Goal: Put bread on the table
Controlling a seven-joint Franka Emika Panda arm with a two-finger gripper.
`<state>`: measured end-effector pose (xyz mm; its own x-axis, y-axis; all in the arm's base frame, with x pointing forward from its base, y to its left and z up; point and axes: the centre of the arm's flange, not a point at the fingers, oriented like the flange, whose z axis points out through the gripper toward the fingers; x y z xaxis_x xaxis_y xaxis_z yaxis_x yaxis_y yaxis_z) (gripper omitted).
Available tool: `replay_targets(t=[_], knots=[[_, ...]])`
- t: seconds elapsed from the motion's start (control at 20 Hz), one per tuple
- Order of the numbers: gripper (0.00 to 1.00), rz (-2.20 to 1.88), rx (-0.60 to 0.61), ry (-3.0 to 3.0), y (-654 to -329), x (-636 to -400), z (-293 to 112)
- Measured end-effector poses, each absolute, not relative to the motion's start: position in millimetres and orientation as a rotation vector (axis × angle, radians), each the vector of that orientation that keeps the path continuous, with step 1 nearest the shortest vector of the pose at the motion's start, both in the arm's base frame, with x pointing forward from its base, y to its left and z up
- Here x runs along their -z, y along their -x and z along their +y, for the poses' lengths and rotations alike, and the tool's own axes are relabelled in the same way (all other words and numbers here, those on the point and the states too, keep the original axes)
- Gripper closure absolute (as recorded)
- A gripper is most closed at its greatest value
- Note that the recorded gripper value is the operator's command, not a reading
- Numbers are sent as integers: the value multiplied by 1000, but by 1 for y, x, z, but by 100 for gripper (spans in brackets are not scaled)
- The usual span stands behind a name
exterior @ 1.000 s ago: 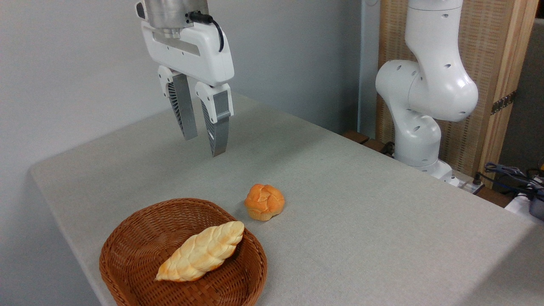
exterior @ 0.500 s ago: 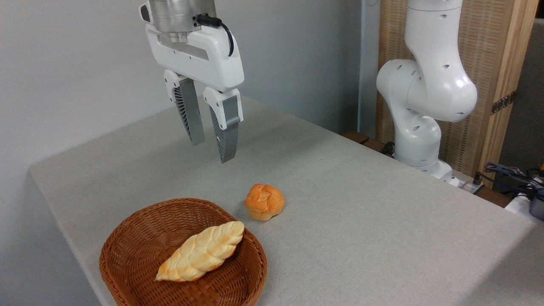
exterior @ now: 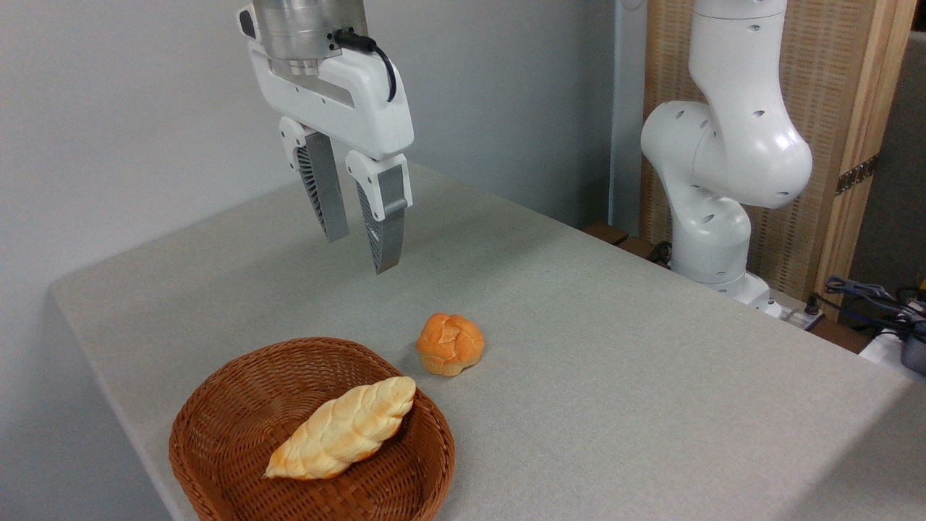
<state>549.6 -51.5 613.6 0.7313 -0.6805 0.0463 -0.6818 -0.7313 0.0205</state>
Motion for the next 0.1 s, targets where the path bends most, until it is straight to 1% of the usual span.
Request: replay_targets(t=[0.1], knots=[[0,-1145,-55,-2886,-550,-614,-51]])
